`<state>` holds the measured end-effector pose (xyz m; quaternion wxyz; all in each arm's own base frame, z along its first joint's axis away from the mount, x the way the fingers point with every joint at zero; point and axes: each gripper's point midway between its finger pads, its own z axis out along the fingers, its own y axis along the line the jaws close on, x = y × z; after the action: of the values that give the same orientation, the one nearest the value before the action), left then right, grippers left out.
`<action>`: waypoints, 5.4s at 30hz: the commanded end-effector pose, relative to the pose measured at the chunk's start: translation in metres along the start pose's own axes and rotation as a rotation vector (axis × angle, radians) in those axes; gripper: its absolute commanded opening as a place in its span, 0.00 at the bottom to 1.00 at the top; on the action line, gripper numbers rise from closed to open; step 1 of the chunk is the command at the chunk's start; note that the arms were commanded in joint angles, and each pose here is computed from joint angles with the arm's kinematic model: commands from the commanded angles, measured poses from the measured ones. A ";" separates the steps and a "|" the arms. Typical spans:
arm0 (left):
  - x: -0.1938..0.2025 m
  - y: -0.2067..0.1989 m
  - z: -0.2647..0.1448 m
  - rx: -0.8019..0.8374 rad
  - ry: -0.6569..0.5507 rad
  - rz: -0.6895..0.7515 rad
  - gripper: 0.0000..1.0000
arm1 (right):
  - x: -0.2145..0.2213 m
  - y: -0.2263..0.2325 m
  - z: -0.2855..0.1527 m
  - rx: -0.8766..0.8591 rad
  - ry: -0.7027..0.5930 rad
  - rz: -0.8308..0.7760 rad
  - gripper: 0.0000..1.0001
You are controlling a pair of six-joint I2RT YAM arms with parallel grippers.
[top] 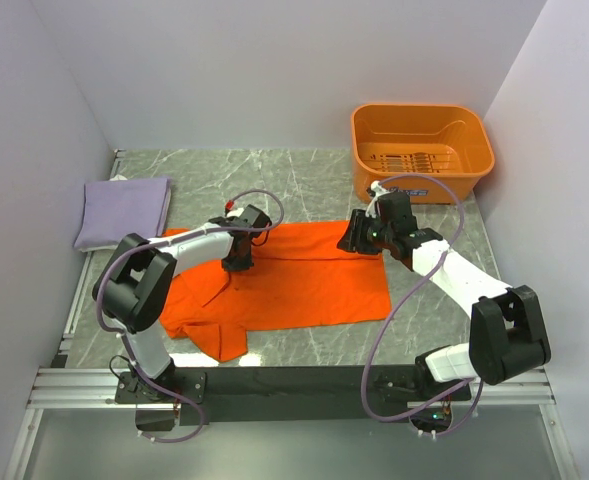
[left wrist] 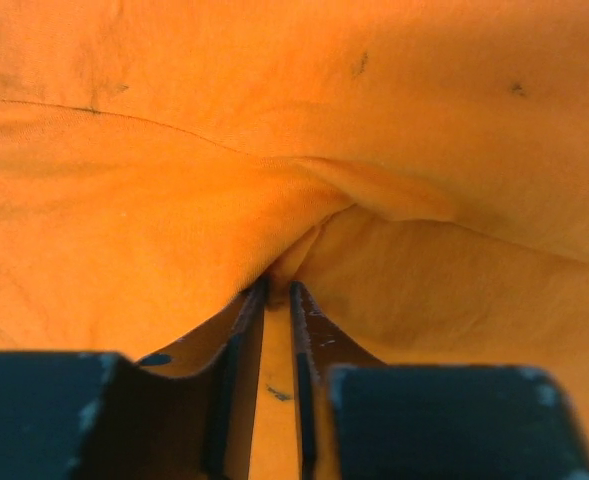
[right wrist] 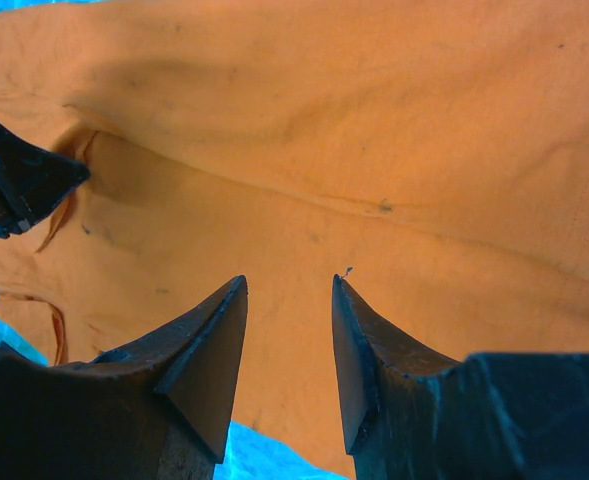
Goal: Fold and stack the t-shirts
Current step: Fold the tshirt
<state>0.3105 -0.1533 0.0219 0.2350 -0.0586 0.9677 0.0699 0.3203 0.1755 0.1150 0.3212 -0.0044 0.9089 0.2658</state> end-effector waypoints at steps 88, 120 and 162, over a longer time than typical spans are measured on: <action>-0.196 0.042 0.042 0.284 -0.035 -0.545 0.69 | -0.061 -0.160 0.006 0.417 -0.157 0.571 0.44; 0.068 0.043 -0.075 0.184 0.168 -0.359 0.60 | 0.085 -0.062 -0.048 0.341 0.180 0.002 0.47; 0.049 0.048 -0.035 -0.118 0.169 -0.211 0.39 | 0.074 -0.034 -0.049 0.217 0.142 -0.059 0.47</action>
<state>0.2323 -0.1174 0.0303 0.1382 -0.1901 0.9685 0.0822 0.2302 0.1279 0.0704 0.2309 -0.0025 0.9629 0.1397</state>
